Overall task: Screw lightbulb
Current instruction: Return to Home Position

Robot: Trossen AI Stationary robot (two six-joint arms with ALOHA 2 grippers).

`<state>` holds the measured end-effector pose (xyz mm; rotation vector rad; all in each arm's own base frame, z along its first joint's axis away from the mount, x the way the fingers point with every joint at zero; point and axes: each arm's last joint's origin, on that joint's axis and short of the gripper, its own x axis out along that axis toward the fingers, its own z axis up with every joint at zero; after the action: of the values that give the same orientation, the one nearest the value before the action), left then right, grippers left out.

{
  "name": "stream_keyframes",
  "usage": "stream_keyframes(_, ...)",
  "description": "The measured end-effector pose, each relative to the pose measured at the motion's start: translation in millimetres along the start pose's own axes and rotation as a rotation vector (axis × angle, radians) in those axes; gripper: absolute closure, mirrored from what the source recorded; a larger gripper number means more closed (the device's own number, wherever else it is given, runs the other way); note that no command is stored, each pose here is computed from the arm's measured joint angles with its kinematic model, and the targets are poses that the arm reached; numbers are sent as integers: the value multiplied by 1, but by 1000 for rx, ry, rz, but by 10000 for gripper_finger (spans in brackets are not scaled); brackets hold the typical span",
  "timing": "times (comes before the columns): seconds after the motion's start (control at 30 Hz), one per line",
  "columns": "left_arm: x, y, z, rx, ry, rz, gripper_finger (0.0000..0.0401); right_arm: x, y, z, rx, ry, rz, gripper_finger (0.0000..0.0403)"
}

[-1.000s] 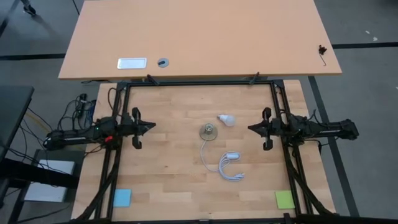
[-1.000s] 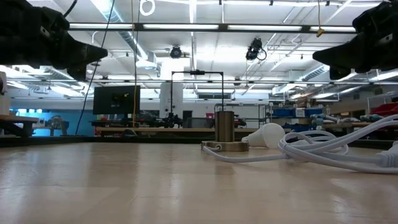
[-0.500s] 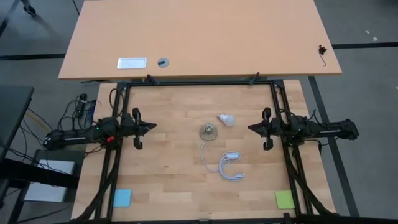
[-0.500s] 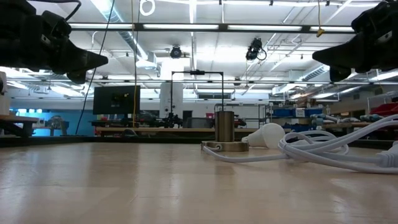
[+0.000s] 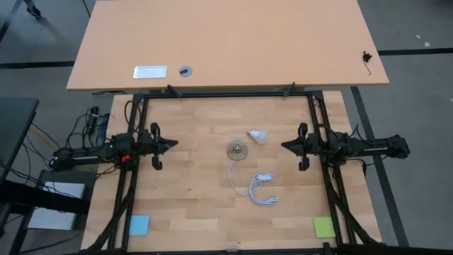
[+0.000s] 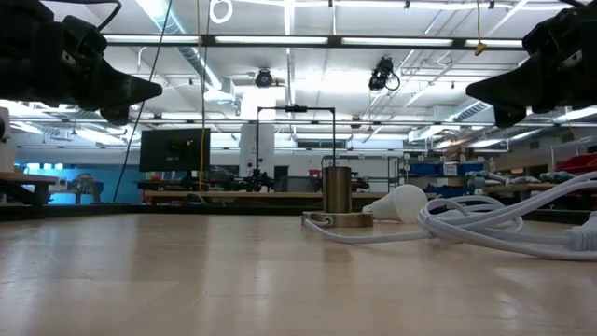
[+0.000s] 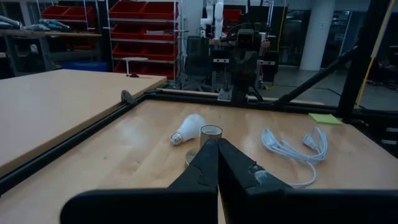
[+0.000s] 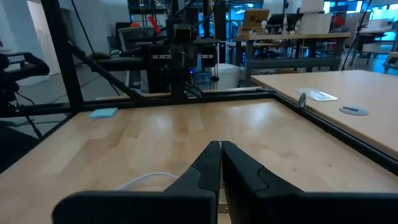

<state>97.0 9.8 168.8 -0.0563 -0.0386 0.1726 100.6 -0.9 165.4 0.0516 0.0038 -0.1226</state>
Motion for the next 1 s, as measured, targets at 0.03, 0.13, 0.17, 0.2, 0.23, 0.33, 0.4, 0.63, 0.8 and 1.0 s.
stream_keyframes(0.03, 0, 0, 0, 0, 0, 0, 401, 0, 0, 0, -1, 0, 0, 379)
stream_keyframes(0.13, 0, 0, 0, 0, 0, 0, 401, 0, 0, 0, -1, 0, 1, 381)
stream_keyframes(0.17, 0, 0, 0, 0, 0, 0, 401, 0, 0, 0, -2, 0, 1, 382)
stream_keyframes(0.2, 0, 0, 0, 0, 0, 0, 401, 0, 0, 0, -2, 0, 1, 382)
stream_keyframes(0.23, 0, 0, 0, 0, 0, 0, 400, 0, 0, 0, -2, 0, 2, 383)
stream_keyframes(0.33, 0, 0, 0, 0, 0, 1, 400, 0, 0, 0, -2, 1, 3, 384)
stream_keyframes(0.4, 0, 0, 0, 0, 0, 1, 400, 0, 0, 0, -2, 1, 3, 383)
stream_keyframes(0.63, 0, 0, 0, -1, 1, 1, 400, 0, 0, 0, -3, 1, 3, 385)
stream_keyframes(0.8, 0, 0, 0, -1, 0, 1, 400, 0, 0, 0, -3, 1, 3, 386)
stream_keyframes(1.0, 0, 0, 0, -1, 0, 1, 400, 0, 0, 0, -3, 1, 3, 383)
